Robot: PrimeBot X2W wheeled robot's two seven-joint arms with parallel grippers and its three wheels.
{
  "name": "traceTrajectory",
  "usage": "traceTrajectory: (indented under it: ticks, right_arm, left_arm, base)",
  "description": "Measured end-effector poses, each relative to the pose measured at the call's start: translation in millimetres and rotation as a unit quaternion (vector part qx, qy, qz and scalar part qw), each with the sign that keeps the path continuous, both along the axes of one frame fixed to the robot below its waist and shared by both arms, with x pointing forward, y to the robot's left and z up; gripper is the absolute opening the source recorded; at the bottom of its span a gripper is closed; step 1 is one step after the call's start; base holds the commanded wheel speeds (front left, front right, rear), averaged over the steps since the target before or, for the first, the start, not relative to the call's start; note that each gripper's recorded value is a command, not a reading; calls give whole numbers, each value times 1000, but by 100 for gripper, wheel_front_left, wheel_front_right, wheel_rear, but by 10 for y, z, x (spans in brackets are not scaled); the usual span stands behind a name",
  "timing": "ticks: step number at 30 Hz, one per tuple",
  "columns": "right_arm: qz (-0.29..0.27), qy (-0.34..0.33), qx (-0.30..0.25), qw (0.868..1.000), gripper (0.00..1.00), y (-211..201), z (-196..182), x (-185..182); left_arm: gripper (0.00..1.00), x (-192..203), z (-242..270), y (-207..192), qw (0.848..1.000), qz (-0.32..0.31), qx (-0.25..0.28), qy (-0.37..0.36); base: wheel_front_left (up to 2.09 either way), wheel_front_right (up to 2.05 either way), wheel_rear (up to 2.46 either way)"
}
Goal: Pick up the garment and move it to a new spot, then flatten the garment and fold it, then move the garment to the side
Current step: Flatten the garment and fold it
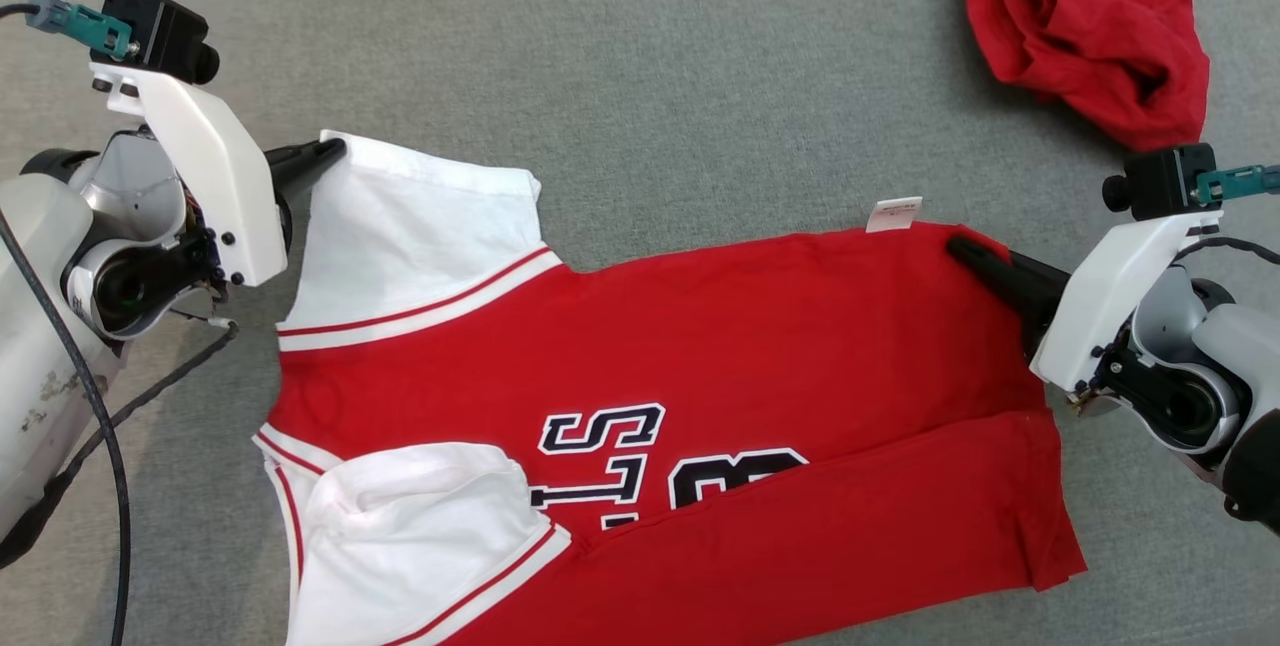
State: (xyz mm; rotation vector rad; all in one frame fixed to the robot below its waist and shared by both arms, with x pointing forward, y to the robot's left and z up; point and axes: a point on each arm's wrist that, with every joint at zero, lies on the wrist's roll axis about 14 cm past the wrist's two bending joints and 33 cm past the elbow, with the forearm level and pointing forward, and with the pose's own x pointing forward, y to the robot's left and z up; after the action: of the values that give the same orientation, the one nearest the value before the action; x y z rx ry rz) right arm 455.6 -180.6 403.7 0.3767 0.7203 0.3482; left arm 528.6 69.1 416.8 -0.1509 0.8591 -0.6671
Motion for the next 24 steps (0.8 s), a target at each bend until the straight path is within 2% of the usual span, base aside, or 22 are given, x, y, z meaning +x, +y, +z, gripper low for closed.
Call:
traceTrajectory:
  ticks: [5, 11, 24]
  right_arm:
    - [2, -19, 0, 1000, 0, 15, 131, -2]
    - [6, -24, -6, 1000, 0, -6, 213, -66]
    - [22, -21, -11, 999, 0, 87, 242, -94]
  left_arm:
    - [0, -163, 227, -21, 999, -2, -32, -4]
    - [0, -397, 314, 191, 999, 7, -31, 19]
    - [0, -867, 454, 287, 998, -4, -49, 50]
  base:
    - [0, 0, 0]
    - [0, 0, 0]
    - [0, 0, 0]
